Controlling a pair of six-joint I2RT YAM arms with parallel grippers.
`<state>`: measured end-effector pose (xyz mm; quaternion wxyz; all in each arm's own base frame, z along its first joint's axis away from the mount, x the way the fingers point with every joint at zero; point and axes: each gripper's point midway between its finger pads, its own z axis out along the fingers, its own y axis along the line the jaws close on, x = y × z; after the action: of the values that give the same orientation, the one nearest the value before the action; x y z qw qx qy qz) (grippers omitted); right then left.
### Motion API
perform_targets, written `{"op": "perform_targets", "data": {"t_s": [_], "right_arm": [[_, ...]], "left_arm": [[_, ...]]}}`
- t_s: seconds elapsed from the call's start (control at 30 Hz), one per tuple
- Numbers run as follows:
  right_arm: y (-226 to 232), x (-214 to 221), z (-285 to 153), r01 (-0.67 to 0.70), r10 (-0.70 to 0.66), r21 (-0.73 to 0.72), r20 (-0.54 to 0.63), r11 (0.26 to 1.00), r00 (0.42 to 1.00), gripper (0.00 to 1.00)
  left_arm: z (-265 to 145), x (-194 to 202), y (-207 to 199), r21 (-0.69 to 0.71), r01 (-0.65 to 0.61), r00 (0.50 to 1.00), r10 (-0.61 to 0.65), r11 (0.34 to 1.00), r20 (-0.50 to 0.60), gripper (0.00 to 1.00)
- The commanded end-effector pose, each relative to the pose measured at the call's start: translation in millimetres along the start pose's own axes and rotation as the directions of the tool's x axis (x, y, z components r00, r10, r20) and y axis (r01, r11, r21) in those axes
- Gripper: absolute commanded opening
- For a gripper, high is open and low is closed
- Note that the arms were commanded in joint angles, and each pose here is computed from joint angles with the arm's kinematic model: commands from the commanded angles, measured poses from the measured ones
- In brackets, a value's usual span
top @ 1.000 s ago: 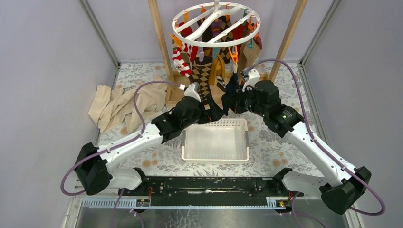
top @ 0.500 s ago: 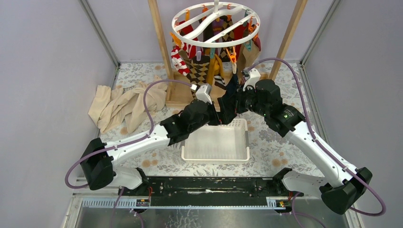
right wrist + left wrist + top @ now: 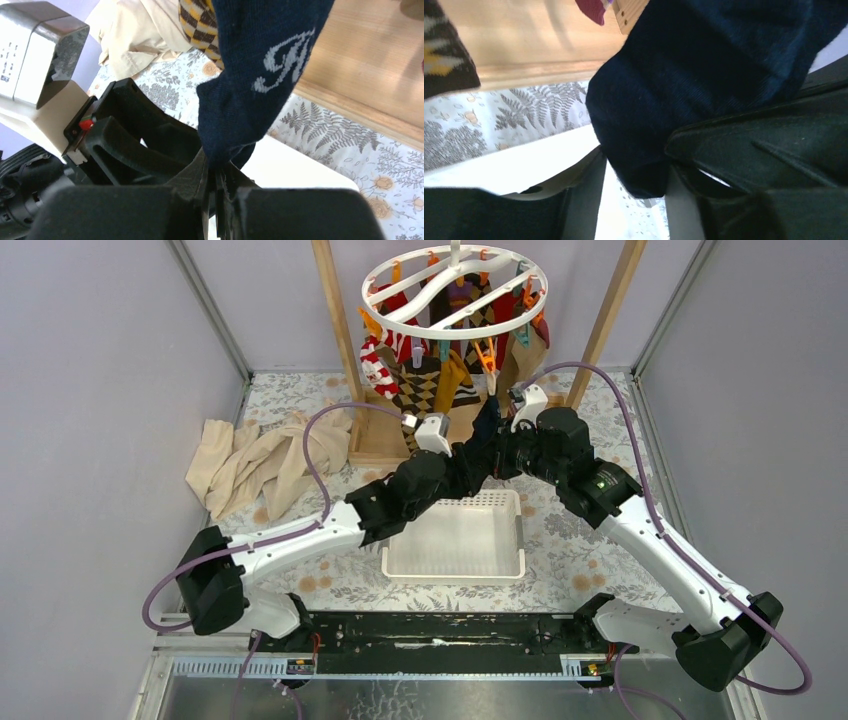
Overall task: Remove the socks clipped to the hanger
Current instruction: Remove the sock from the hanger.
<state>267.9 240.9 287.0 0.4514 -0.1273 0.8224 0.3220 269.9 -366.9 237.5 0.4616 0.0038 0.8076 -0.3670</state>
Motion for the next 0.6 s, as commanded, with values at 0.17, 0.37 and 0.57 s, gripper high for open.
{"op": "perform_targets", "data": {"t_s": [0.17,0.37,0.57], "right_arm": [[12.6,-11.5,-5.1,0.006,-0.005,-0.043,0.029,0.999,1.000,0.07],[8.4,-9.7,-5.6,0.006,-0.005,-0.023,0.027,1.000,1.000,0.18],[-4.7,-14.2,-13.1,0.018,-0.021,0.061,0.043,0.998,0.999,0.62]], "left_arm": [[9.4,-23.6,-18.5,0.001,-0.062,0.995,0.062,0.998,0.077,0.20],[6.5,-19.7,-20.0,-0.016,-0.083,0.994,0.084,0.996,0.063,0.00],[0.4,-14.3,-15.9,-0.045,-0.099,0.994,0.101,0.994,0.047,0.00]]}}
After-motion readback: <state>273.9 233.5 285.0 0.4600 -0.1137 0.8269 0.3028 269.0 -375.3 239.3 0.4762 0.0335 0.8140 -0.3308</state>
